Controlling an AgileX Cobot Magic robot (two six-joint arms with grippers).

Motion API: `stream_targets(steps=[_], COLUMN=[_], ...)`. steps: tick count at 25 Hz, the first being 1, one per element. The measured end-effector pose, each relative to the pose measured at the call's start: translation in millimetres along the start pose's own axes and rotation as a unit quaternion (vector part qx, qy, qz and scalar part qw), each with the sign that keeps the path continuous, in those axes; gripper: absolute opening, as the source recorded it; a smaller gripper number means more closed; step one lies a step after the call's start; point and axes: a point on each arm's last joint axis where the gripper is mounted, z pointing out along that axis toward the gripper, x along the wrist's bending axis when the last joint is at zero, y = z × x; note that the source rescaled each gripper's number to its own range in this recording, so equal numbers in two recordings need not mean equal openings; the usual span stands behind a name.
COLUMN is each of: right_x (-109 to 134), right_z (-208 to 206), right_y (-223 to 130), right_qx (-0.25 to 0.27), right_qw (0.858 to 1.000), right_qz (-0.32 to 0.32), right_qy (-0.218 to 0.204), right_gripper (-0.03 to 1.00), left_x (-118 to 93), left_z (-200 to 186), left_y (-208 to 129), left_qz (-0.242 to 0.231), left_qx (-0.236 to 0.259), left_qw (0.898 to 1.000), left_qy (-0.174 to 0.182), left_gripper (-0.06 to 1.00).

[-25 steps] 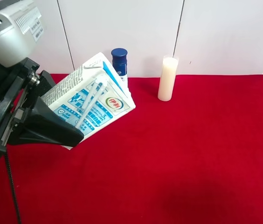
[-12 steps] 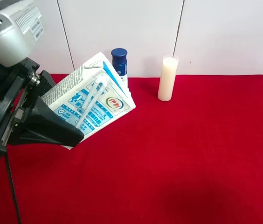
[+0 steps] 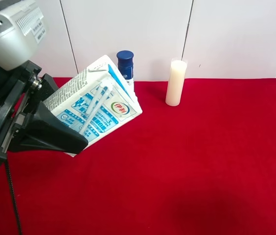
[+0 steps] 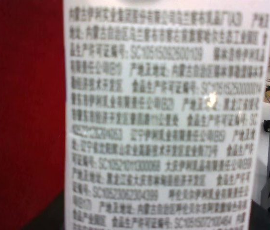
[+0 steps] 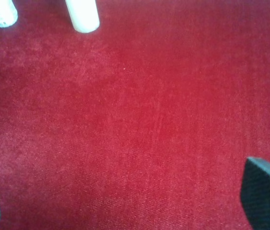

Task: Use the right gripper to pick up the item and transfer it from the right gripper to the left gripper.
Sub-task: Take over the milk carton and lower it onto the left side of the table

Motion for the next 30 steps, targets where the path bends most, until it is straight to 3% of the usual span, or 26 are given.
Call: stream_targets(steps=[10, 16, 23, 30], right_x=[0, 0, 0, 0], right_z=[0, 0, 0, 0], right_y=[0, 0, 0, 0], right_qx=[0.0, 0.0, 0.0, 0.0], right_qw=[1.0, 1.0, 1.0, 1.0], right_qz=[0.0, 0.0, 0.0, 0.0], right_qy=[0.0, 0.0, 0.0, 0.0], right_gripper=[1.0, 1.0, 1.0, 1.0], left_x=[1, 8, 28, 45], left_z=[0, 5, 37, 56], left_y=[1, 3, -6, -13], left_qz=[0.0, -0.009, -0.051, -0.067], left_qx=[-0.003, -0.013, 0.033, 0.055], left_qw=[1.0, 1.0, 0.998, 0.995], left_qy=[0.005, 0.025, 0.018, 0.045], left_gripper=[0.0, 0.0, 0.0, 0.0])
